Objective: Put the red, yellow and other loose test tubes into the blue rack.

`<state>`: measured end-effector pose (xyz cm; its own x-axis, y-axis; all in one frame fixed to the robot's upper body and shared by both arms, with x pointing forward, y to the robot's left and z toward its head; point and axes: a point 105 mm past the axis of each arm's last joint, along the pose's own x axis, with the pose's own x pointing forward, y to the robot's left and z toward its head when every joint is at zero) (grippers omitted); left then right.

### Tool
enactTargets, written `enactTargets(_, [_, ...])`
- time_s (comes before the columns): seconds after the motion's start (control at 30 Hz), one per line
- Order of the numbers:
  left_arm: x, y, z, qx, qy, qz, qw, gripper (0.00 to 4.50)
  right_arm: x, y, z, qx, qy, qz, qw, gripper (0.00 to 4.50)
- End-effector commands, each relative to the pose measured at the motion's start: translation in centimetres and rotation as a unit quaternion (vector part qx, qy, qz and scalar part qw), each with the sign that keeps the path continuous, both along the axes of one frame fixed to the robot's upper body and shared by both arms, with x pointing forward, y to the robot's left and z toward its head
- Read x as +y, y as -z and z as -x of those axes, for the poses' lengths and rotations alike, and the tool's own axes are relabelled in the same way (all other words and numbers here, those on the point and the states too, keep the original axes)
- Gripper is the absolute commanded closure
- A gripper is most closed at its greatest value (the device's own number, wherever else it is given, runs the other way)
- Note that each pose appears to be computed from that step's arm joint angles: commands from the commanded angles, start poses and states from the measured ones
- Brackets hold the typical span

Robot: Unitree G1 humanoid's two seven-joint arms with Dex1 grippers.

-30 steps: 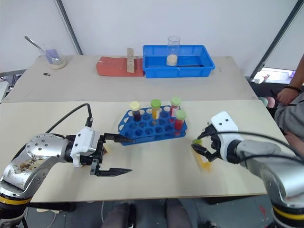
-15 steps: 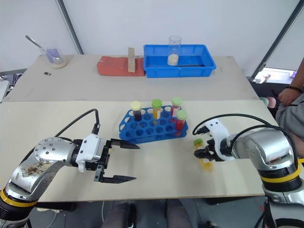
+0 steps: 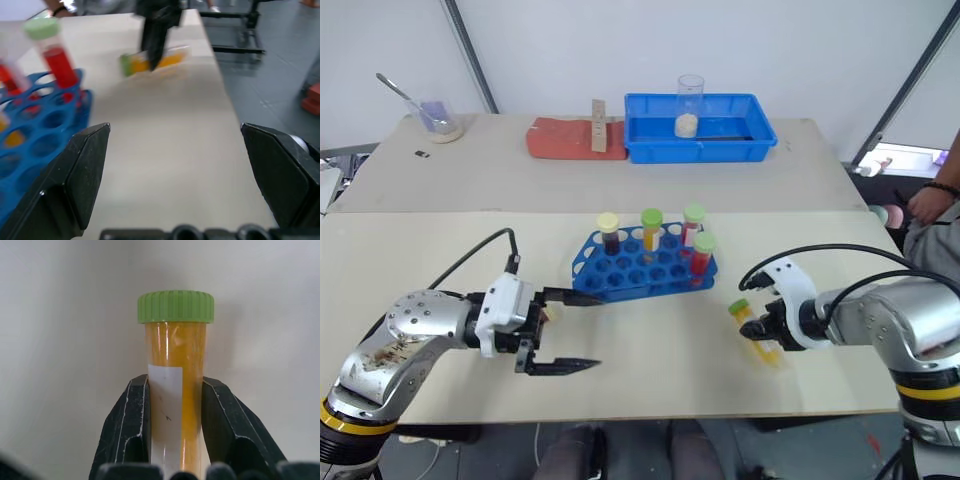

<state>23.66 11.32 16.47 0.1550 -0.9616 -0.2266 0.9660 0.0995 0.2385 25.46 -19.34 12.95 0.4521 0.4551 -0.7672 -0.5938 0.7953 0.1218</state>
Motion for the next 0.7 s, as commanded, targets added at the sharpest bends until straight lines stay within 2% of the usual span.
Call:
enactTargets(0.03, [1.1, -1.3, -0.5, -0.010, -0.023, 0.017, 1.000, 0.00, 3.5, -3.3, 1.8, -0.077, -0.099, -0.090, 0.988, 3.49])
enactTargets(0.07, [1.5, -1.4, -0.7, -0.010, -0.030, 0.021, 0.999, 0.00, 4.6, -4.0, 2.0, -0.106, -0.116, -0.131, 0.979, 3.49])
enactTargets(0.13, [2.2, -1.6, -1.0, -0.011, -0.045, 0.026, 0.999, 0.00, 7.2, -6.0, 2.5, -0.172, -0.148, -0.253, 0.941, 3.50])
enactTargets(0.17, [2.4, -1.7, -1.1, -0.012, -0.049, 0.027, 0.998, 0.00, 7.7, -6.1, 2.4, -0.191, -0.145, -0.266, 0.934, 3.50])
enactTargets(0.33, [3.2, -2.2, -2.0, -0.017, -0.076, 0.036, 0.996, 0.00, 10.5, -6.4, 0.6, -0.293, -0.128, -0.284, 0.904, 3.50])
enactTargets(0.47, [3.0, -2.6, -2.2, -0.026, -0.077, 0.039, 0.996, 0.00, 11.8, -7.5, -1.8, -0.415, -0.091, -0.289, 0.858, 3.50])
enactTargets(0.7, [2.3, -2.6, -1.7, -0.028, -0.062, 0.038, 0.997, 0.00, 12.0, -7.3, -4.7, -0.507, -0.015, -0.273, 0.817, 3.50])
